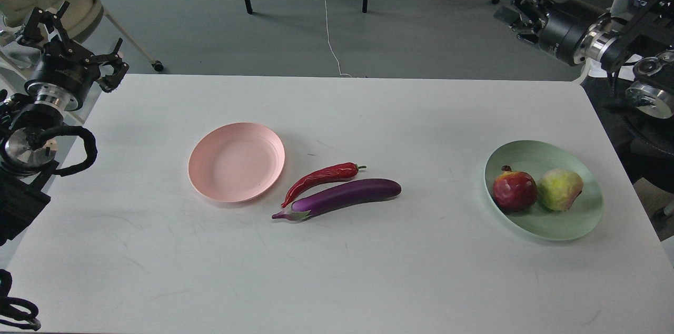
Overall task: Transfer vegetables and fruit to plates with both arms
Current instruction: 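Withdraw the right gripper up and away from the green plate, then reach the left hand over the purple eggplant and grasp it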
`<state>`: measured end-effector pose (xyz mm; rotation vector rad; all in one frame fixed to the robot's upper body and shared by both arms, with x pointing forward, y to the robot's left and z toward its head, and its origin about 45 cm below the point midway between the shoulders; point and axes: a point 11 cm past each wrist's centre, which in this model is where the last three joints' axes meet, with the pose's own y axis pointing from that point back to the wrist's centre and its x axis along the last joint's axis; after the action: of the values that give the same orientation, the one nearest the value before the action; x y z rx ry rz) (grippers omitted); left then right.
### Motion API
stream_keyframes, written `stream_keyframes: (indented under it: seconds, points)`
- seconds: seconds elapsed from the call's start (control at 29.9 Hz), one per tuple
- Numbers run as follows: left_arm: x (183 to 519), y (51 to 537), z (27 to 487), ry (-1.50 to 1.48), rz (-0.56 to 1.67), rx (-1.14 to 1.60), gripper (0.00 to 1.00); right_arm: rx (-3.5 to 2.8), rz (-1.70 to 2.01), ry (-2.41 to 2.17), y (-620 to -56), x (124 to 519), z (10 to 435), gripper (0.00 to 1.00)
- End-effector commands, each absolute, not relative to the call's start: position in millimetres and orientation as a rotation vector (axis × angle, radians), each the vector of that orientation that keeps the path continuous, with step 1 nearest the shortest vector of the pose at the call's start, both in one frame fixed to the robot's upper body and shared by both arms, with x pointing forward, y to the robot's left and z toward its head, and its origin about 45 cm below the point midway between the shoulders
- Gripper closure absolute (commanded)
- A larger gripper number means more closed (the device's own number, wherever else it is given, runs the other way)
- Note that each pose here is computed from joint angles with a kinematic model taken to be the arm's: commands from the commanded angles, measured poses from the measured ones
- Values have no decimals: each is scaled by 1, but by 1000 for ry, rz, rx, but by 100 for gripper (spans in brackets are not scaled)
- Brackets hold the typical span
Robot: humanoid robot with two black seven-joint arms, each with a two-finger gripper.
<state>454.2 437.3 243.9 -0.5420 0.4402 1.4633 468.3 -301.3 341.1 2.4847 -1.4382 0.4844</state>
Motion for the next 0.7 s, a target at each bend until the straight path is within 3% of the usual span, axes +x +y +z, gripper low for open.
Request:
stream_keyframes:
  seconds: [0.0,0.3,0.67]
  points:
    - [463,422,255,384,1409,-440,2,2588,271,-1652,-304,473,338,3]
    - [464,349,275,201,1130,-170,2,2620,-280,-2126,-354,459,299,3]
    - [424,232,281,-231,654,215,2,2703,-619,-2228,-394,411,243,2]
